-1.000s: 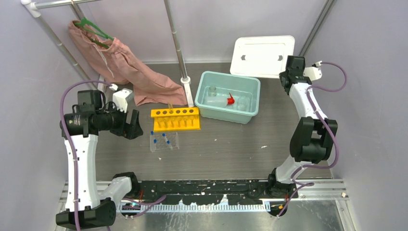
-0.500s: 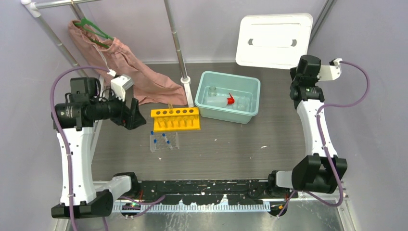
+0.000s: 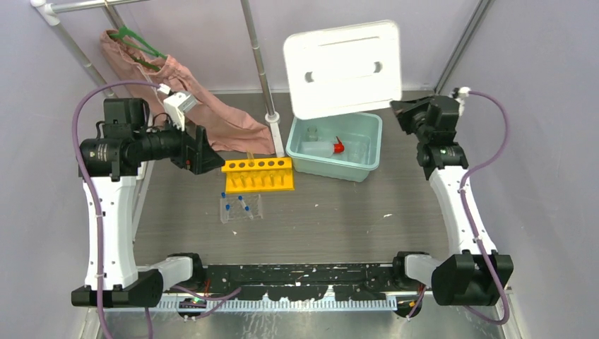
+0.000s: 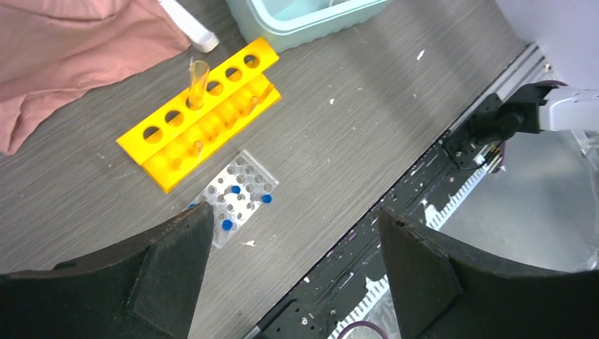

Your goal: Organize the chemistry lab equipment

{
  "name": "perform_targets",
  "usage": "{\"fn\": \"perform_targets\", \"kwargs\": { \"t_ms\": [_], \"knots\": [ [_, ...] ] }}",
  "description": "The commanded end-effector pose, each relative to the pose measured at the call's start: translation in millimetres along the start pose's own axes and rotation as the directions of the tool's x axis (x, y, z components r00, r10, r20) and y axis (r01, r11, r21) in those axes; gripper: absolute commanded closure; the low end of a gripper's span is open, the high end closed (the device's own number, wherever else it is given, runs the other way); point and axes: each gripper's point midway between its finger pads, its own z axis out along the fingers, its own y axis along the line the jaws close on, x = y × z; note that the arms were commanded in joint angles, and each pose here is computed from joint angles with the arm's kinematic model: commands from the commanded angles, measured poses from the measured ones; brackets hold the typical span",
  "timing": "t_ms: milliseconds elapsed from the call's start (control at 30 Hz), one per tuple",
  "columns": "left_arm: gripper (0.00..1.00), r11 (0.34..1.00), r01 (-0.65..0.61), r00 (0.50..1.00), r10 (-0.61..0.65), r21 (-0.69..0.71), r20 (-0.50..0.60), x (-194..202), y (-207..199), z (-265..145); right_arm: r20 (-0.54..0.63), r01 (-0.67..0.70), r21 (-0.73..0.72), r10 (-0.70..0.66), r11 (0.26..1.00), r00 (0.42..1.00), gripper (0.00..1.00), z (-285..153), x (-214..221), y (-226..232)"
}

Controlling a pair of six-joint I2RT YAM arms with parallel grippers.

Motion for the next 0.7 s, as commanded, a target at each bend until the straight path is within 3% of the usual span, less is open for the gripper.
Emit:
{"fn": "perform_targets", "kwargs": {
  "t_ms": [0,167,333,533,667],
  "knots": [
    [0.12,0.993,-0.061,0.994,0.051,0.1,0.098,-28.3,-24.5,-5.2,-0.238,0.048,-0.304,-0.124,0.951,0.963,0.99,-43.2,65.2,64.9],
    [0.08,0.988,-0.085,0.992,0.072,0.127,0.101,-38.6,-30.3,-3.0,-0.376,0.107,-0.398,-0.268,0.911,0.887,0.99,-72.8,127.4,66.4],
    [0.05,0.991,-0.093,0.993,0.085,0.098,0.083,-56.5,-21.3,-1.8,-0.432,0.144,-0.452,-0.357,0.88,0.828,0.99,-93.7,160.5,59.2],
    [0.02,0.982,-0.06,0.998,0.052,0.182,0.047,-65.9,-31.9,4.4,-0.462,0.174,-0.489,-0.423,0.855,0.779,0.99,-105.4,179.7,55.3],
    [0.1,0.977,-0.061,0.998,0.066,0.205,-0.017,-52.6,-34.5,13.3,-0.45,0.18,-0.517,-0.444,0.837,0.775,0.99,-111.4,178.5,59.9]
  ]
}}
